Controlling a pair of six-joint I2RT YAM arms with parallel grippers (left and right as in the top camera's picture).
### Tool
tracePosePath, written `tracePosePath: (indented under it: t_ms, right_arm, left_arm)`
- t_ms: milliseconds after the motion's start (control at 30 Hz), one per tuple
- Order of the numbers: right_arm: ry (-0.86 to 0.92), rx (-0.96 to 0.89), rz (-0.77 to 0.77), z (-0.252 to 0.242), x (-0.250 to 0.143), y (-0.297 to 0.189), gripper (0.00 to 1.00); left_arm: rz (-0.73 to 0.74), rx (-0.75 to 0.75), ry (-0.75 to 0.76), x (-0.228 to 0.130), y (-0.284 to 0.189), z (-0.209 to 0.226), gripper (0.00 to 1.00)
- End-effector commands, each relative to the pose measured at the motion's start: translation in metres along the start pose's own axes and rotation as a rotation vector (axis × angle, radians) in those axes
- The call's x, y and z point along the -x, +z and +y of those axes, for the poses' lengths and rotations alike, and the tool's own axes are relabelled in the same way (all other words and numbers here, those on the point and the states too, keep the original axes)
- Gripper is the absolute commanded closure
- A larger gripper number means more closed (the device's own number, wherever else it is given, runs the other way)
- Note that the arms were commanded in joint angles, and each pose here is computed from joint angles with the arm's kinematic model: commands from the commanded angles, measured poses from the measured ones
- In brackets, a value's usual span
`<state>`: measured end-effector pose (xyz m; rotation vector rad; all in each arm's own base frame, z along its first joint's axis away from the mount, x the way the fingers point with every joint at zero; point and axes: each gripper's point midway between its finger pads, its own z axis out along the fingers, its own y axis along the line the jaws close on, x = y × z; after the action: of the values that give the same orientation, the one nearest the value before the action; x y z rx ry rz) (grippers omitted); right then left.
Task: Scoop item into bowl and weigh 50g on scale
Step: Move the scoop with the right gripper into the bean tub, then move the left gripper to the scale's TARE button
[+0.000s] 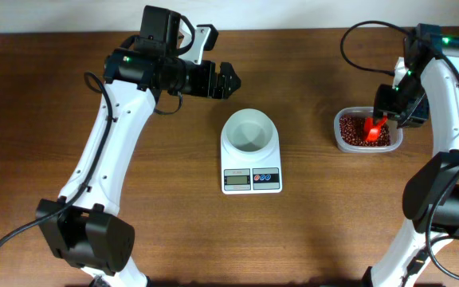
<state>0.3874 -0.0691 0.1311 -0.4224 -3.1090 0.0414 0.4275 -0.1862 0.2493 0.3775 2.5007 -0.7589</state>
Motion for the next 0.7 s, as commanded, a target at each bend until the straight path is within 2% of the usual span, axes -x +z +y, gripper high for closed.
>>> tracePosePath:
  t_ms: [0,300,400,500,667]
  right_arm:
    - [0.013,0.027,0.017,0.003,0.000,0.006,0.44]
    - [0.014,0.066,0.086,0.010,-0.017,0.011,0.45]
    - [0.012,0.074,0.020,0.009,-0.018,-0.013,0.44]
    - [0.012,0.075,0.005,0.008,-0.027,-0.029,0.40]
    - [-0.005,0.066,0.014,0.017,-0.027,-0.007,0.39]
  left_arm:
    - [-0.024,0.007,0.031,0.004,-0.011,-0.004,0.02]
    - [-0.024,0.007,0.031,0.004,-0.011,-0.004,0.03]
    - [-0.027,0.043,0.030,0.004,-0.011,0.002,0.02]
    - [-0.028,0.048,0.031,0.004,-0.011,0.003,0.02]
    - [-0.028,0.048,0.030,0.004,-0.011,0.003,0.02]
